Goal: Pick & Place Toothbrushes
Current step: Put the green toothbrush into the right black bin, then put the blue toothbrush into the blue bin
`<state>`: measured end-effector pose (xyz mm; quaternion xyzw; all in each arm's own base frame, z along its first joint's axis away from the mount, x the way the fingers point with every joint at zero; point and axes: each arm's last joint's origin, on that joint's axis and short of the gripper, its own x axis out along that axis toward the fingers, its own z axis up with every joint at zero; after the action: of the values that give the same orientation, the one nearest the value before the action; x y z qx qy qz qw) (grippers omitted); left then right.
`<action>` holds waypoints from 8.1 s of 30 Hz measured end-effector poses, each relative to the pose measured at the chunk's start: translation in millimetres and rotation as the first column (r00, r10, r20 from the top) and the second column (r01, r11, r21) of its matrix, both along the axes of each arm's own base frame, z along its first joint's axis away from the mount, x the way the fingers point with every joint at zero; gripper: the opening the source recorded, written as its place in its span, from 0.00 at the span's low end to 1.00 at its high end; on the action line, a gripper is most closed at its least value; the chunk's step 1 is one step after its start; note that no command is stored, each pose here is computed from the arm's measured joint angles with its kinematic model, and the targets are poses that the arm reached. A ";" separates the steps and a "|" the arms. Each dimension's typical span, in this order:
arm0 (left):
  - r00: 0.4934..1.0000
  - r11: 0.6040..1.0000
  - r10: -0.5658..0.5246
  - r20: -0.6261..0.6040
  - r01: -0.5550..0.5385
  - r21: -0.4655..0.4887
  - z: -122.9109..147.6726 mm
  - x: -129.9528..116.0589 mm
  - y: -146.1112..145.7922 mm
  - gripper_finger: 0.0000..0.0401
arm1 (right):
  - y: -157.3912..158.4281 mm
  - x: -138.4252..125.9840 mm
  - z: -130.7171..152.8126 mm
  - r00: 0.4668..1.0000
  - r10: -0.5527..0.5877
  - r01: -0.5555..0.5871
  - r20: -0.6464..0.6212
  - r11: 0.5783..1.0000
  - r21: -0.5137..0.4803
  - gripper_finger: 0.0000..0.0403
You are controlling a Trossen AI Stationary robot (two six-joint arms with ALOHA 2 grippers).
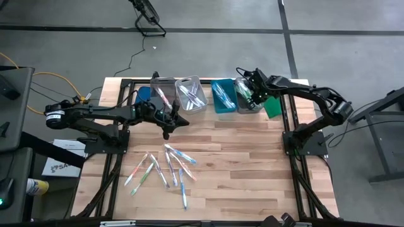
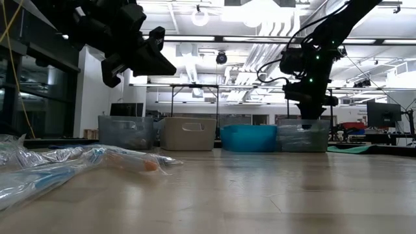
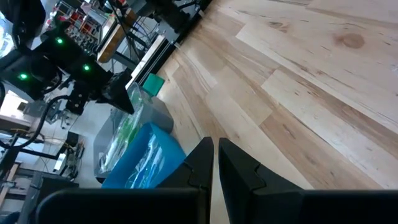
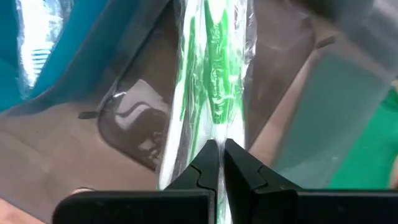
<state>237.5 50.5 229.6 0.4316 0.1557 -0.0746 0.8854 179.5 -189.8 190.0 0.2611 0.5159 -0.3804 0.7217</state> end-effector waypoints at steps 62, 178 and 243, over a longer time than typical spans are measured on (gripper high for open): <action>1.000 1.000 0.002 0.008 -0.002 0.001 0.8 0.3 0.1 0.05 | -15.1 11.0 7.4 0.979 -0.115 0.137 0.168 0.983 -0.125 0.00; 0.703 0.942 -0.013 -0.711 -0.230 -0.244 -91.4 0.0 -51.2 0.42 | 278.6 2.6 53.1 0.729 0.524 -0.366 0.440 0.842 -0.396 0.00; 0.866 0.835 0.470 -0.170 -0.375 0.402 2.7 75.9 -31.1 0.02 | 250.8 120.2 2.1 0.676 0.737 -0.400 0.008 0.376 -0.836 0.43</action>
<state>313.4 19.4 232.3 0.5254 0.3741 0.0976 0.7580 299.8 61.1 192.1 -0.2102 0.2027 -0.2252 0.9295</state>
